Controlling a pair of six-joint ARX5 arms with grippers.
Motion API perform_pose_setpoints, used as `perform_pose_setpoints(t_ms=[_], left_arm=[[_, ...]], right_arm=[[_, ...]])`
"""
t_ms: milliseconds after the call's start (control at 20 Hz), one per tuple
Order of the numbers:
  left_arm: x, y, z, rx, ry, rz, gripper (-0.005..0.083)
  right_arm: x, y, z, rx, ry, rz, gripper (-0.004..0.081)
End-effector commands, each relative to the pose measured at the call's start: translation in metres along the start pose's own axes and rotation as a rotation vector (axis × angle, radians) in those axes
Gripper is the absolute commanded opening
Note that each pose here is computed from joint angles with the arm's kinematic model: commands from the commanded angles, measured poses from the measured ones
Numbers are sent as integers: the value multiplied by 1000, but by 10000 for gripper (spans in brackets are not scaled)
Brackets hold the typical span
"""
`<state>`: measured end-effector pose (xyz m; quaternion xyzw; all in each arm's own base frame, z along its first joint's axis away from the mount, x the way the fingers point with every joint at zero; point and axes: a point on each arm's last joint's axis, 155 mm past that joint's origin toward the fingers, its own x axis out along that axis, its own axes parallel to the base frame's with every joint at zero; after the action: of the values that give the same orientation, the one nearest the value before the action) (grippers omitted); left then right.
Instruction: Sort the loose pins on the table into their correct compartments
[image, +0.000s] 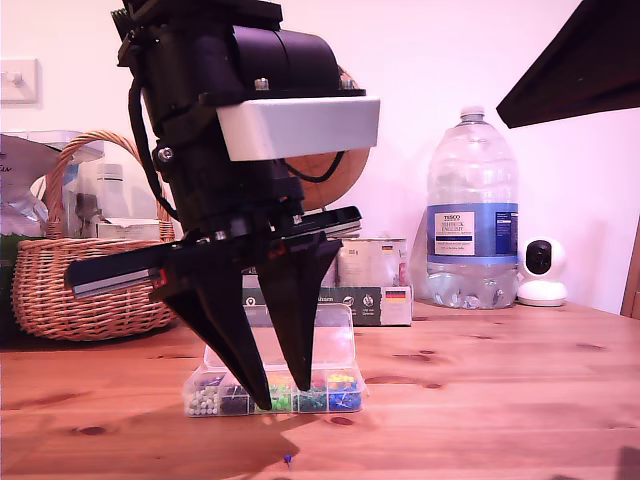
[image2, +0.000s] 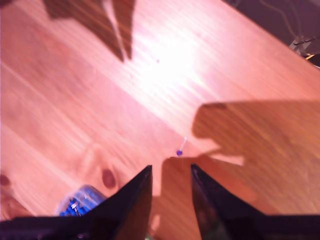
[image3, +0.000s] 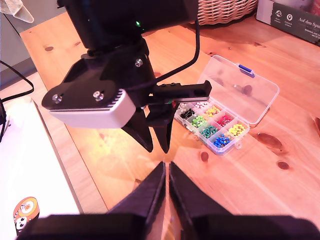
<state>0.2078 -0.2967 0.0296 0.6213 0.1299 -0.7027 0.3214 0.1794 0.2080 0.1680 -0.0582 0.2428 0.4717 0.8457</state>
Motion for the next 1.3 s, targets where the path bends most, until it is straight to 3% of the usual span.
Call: perform_pose_setpoints(t_ms=[0,1250], left_arm=[[17,-8,-4,5,-8,-46,214],[38,-13,-6,-2,-30,-84,213]], right_arm=[[1,1,-2,-4,3,7,-13],[1,1,-2,-4,4,7,-13]])
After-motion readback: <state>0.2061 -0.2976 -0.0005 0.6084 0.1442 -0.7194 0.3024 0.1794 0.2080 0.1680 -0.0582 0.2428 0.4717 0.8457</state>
